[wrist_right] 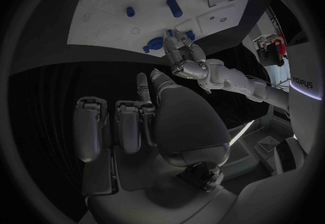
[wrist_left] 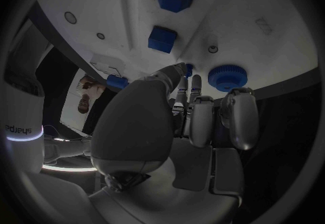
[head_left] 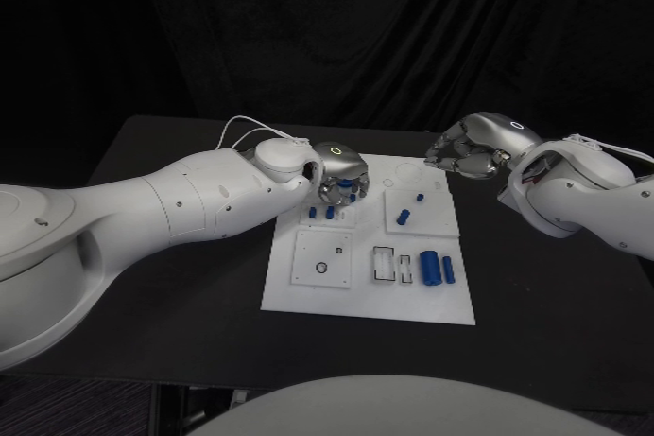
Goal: Assemble the parts on the task board
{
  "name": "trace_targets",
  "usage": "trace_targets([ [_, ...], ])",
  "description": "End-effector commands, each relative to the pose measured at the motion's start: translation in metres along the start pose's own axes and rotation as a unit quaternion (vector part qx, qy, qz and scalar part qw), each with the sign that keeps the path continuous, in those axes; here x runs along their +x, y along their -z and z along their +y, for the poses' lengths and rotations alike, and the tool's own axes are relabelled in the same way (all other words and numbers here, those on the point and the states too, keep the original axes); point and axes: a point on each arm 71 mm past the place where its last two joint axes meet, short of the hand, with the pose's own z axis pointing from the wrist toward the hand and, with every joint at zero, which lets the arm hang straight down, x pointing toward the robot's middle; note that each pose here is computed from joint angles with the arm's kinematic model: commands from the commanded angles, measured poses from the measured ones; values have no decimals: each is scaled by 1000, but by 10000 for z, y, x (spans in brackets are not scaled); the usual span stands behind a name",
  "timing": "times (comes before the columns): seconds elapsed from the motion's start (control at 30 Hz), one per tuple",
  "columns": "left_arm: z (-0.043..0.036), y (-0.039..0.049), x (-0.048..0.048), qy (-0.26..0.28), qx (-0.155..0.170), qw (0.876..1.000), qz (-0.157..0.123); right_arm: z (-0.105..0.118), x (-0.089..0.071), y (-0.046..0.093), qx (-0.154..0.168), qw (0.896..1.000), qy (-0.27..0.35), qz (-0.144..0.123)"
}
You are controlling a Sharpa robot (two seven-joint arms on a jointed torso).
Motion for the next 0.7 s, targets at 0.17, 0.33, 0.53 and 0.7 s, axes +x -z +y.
trace_targets([
  [0.17,3,-21,34,-1,1,1000,4,-12,4,9,6,1000,0,0],
  [0.33,9,-35,52,-1,1,1000,5,-15,2,13,7,1000,0,-1],
  [0.53,2,-48,76,0,3,1000,4,-16,2,15,7,1000,0,0],
  [0.7,6,-48,94,1,3,1000,2,-18,2,16,7,1000,0,0],
])
